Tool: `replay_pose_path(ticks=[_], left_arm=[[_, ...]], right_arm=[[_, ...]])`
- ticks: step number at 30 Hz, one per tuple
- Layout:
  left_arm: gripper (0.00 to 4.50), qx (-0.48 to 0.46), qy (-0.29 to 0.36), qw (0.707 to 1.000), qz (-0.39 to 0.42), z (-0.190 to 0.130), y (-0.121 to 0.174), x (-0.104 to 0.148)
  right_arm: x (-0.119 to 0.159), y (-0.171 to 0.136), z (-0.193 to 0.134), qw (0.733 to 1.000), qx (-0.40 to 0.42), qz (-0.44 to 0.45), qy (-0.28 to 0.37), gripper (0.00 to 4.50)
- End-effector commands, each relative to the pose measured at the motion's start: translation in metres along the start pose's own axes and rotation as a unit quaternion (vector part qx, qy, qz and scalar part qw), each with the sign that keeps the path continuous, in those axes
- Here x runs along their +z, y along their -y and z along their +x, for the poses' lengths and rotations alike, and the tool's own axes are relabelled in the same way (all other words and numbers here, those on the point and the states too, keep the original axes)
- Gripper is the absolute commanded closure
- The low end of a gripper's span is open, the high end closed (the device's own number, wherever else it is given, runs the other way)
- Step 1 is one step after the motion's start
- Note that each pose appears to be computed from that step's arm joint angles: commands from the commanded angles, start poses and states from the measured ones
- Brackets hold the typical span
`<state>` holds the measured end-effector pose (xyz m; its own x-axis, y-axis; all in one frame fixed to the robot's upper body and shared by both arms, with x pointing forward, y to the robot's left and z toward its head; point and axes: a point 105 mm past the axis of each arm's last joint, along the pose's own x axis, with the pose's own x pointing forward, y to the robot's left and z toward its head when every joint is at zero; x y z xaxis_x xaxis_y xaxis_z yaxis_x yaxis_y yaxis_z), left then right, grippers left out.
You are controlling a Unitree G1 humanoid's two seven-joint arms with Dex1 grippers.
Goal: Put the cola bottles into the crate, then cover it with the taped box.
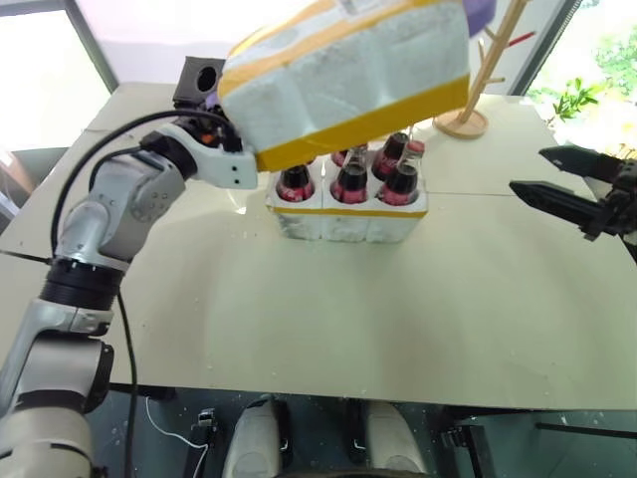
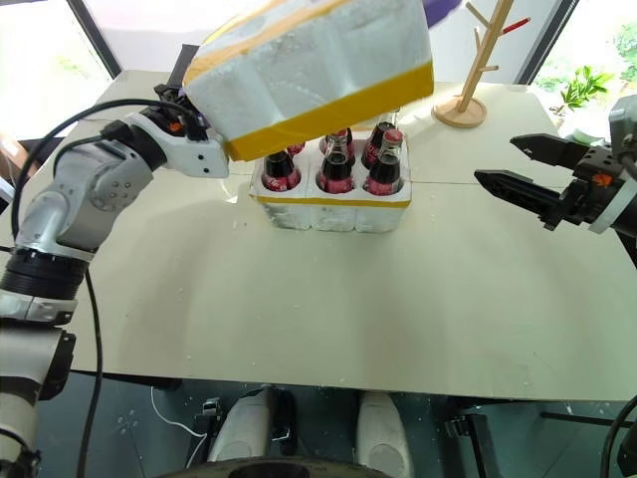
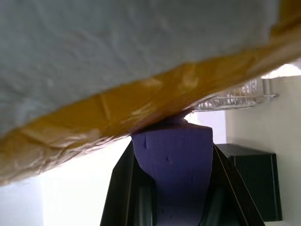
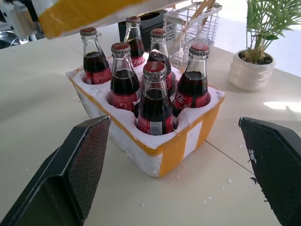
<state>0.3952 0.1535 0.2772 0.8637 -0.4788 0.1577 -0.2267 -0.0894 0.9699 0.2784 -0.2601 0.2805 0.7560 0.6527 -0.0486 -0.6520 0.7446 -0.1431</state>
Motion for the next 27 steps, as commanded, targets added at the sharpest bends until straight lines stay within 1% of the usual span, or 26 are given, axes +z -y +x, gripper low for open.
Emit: replay_pose_path(ticks=[1,3,7,10,13,16,18,20,24,27], left_arm=[[4.11,0.004,-0.009,0.999,0.035,0.002,-0.007,-0.003],[4.11,0.006,-0.006,0.999,0.032,0.001,-0.007,-0.004],[4.11,0.034,-0.004,0.999,0.026,0.003,-0.020,-0.006],[4.11,0.032,-0.009,0.999,0.018,0.005,-0.021,-0.012],[4.11,0.057,-0.001,0.998,0.011,0.004,-0.032,-0.015],[4.11,0.077,0.019,0.997,0.014,0.005,-0.042,-0.011],[4.11,0.082,0.052,0.995,0.024,0.004,-0.042,0.000],[4.11,0.081,0.065,0.994,0.028,0.004,-0.040,0.006],[4.11,0.074,0.062,0.994,0.042,0.009,-0.036,0.005],[4.11,0.051,0.062,0.994,0.069,0.010,-0.026,0.006]], right_arm=[[0.014,-0.003,-0.004,0.999,-0.003,-0.016,0.030,0.00],[0.013,-0.003,-0.004,0.999,-0.004,-0.015,0.031,0.00],[0.011,-0.002,-0.004,0.999,-0.008,-0.012,0.031,0.00],[0.010,-0.002,-0.003,0.999,-0.008,-0.011,0.032,0.00],[0.007,-0.003,-0.003,0.999,-0.007,-0.010,0.029,0.00],[0.006,-0.003,-0.003,1.000,-0.005,-0.010,0.028,0.00],[0.009,-0.002,-0.004,0.999,-0.007,-0.010,0.033,0.00],[0.010,-0.002,-0.005,0.999,-0.008,-0.009,0.036,0.00],[0.010,-0.001,-0.005,0.999,-0.009,-0.012,0.036,0.00],[0.012,-0.001,-0.005,0.999,-0.010,-0.013,0.039,0.00]])
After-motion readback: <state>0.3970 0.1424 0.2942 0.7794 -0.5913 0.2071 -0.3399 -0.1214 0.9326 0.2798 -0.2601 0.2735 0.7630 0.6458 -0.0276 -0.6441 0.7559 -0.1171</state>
